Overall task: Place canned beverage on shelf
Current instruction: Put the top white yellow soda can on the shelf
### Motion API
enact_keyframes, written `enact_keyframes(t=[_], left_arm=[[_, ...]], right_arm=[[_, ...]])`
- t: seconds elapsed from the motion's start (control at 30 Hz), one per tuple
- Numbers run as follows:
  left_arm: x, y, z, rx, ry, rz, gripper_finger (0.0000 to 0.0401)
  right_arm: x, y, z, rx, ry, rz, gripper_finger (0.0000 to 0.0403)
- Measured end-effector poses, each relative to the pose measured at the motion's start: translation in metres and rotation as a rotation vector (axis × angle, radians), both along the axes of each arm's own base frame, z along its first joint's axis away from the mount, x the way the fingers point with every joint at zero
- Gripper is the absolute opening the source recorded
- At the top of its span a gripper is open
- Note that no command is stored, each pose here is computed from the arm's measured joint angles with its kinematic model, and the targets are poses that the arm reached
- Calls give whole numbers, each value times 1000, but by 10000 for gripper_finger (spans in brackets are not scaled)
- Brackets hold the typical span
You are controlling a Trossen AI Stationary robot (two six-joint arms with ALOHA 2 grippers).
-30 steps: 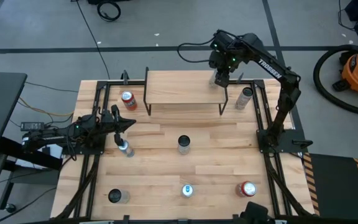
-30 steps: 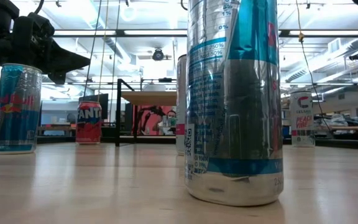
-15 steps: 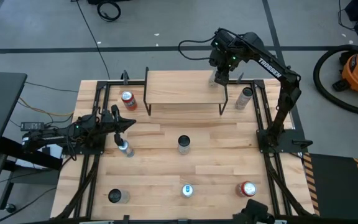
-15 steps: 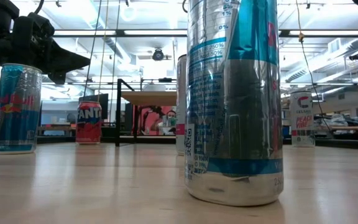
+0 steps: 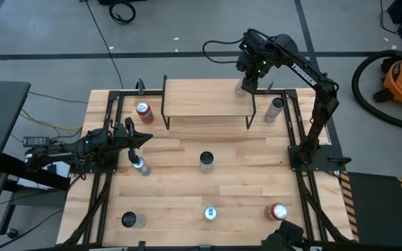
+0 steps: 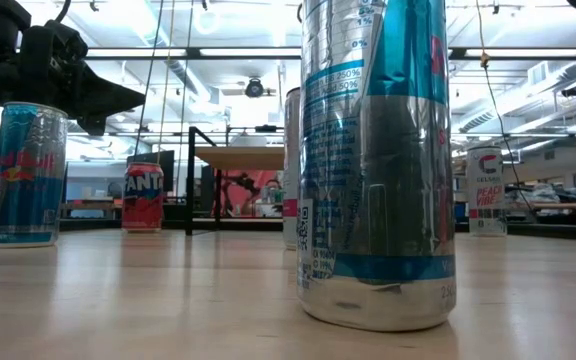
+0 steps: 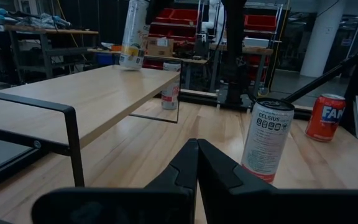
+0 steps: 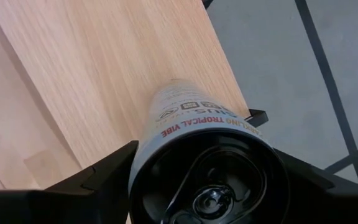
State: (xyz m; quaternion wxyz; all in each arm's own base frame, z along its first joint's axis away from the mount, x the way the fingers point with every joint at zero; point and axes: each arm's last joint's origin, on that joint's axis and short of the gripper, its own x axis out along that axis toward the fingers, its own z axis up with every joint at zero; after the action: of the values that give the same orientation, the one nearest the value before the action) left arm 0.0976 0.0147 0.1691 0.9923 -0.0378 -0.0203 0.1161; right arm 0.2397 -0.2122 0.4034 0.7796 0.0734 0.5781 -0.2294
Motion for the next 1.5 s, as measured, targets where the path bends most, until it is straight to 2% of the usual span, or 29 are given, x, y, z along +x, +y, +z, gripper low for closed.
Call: enact_keyframes(t=[0.23, 0.43, 0.6, 0.97, 1.13, 1.5], left_arm=[[0, 0, 0, -14, -4, 0, 14], [0, 0, 0, -15, -4, 0, 14], [0, 0, 0, -17, -5, -1, 14], [0, 0, 0, -17, -4, -1, 14], [0, 0, 0, -17, -5, -1, 14], [0, 0, 0, -17, -4, -1, 14]], right_arm=[[1, 2, 0, 23, -12, 22, 297], [4, 4, 0, -44, 40, 31, 298], [5, 6, 0, -47, 44, 49, 302], [7, 4, 1, -66, 14, 50, 305], [9, 4, 1, -33, -27, 73, 305], [11, 4, 2, -39, -42, 74, 304]])
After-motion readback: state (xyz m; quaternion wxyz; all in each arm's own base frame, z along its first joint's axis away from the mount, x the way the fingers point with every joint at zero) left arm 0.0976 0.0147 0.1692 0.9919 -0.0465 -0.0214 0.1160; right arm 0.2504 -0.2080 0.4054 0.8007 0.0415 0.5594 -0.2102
